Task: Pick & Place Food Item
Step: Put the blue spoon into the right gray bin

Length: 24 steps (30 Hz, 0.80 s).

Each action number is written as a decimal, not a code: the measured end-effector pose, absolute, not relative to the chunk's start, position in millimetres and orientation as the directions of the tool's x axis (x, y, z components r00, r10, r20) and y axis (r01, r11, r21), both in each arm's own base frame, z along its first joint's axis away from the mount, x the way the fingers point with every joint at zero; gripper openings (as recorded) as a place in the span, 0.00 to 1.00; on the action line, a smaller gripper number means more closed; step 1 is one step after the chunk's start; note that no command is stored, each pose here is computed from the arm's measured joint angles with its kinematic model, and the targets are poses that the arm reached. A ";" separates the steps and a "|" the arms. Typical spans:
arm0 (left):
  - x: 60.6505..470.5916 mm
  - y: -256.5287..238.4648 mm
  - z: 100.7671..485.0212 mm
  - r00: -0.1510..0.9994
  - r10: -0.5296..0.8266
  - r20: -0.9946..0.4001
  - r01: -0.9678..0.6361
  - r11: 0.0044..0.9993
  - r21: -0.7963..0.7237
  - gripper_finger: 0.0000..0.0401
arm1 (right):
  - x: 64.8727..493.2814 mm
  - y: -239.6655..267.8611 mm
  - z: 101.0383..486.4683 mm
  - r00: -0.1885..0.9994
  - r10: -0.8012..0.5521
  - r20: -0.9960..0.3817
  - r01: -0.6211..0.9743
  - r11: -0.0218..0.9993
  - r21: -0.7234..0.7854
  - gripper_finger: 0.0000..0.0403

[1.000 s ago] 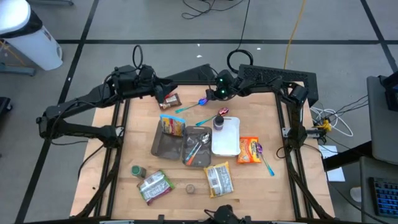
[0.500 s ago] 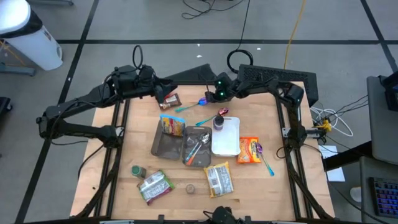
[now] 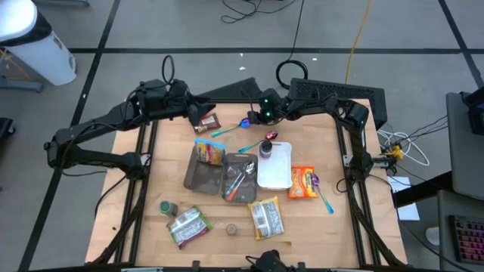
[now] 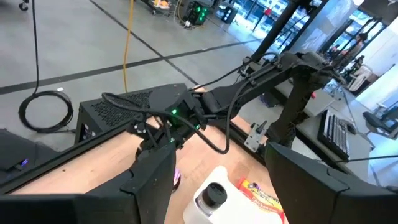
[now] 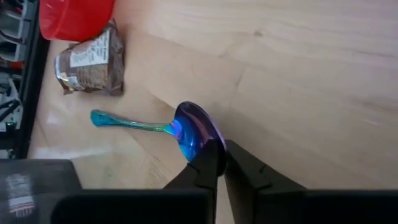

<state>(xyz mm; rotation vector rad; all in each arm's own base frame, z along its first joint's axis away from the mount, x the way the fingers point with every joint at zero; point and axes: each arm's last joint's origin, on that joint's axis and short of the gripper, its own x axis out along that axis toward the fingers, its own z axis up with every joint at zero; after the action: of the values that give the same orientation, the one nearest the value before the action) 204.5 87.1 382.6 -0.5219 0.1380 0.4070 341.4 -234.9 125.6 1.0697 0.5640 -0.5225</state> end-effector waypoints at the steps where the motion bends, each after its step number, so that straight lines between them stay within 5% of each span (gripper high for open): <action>1: 204.3 87.0 381.5 0.909 0.341 -0.241 -0.416 0.787 -0.455 0.64 | 341.4 -234.9 125.7 0.746 -0.122 -0.655 0.642 0.394 0.658 0.01; 11: 200.7 85.4 369.3 0.871 0.325 -0.367 -0.464 0.789 -0.403 0.64 | 332.1 -235.4 155.9 0.768 -0.125 -0.628 0.602 0.475 0.642 0.00; 24: 200.5 84.0 367.8 0.881 0.280 -0.382 -0.426 0.820 -0.382 0.64 | 291.9 -214.5 254.0 0.800 -0.199 -0.566 0.541 0.648 0.537 0.00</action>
<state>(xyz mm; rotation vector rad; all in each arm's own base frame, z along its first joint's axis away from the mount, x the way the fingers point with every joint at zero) 200.5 84.0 367.8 -0.4779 0.3189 0.3829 291.9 -214.5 254.0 0.7569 0.4919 -0.4400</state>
